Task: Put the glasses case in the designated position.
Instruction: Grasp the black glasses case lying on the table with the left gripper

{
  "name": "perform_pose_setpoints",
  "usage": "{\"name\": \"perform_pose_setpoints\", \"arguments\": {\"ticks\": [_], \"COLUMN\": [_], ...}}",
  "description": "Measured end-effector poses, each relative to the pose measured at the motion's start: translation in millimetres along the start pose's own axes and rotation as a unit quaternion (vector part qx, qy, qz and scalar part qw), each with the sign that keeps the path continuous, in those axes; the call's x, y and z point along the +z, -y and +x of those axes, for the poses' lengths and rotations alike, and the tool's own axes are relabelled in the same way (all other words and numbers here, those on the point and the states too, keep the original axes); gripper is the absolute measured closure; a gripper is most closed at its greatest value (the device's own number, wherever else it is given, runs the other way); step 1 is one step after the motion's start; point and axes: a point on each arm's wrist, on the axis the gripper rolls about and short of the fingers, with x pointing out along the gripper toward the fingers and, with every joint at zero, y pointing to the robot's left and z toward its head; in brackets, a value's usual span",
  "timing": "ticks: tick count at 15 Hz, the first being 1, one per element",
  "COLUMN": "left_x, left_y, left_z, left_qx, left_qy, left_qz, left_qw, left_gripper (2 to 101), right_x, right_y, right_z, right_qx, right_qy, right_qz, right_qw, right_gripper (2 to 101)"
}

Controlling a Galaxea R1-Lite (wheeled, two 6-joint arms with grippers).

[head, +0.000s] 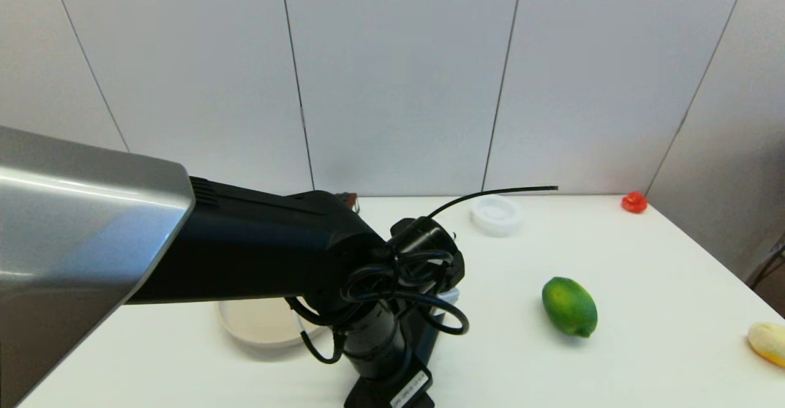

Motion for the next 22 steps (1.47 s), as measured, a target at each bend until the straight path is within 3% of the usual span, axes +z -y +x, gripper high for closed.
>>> {"name": "perform_pose_setpoints", "arguments": {"ticks": [15,18,22], "left_x": [0.6,0.7,1.1], "left_y": [-6.1,-6.8,-6.9], "left_z": [7.0,8.5,9.7], "left_qx": [0.003,0.003,0.006], "left_qy": [-0.01,-0.013,-0.013], "left_qz": [-0.008,-0.009,-0.008], "left_qw": [1.0,1.0,1.0], "left_gripper": [5.3,34.5,55.8], "right_x": [0.0,0.0,0.0], "right_y": [0.0,0.0,0.0], "right_z": [0.0,0.0,0.0], "right_qx": [0.0,0.0,0.0], "right_qy": [0.0,0.0,0.0], "right_qz": [0.0,0.0,0.0], "right_qw": [1.0,1.0,1.0], "right_gripper": [4.3,4.3,4.3]}}
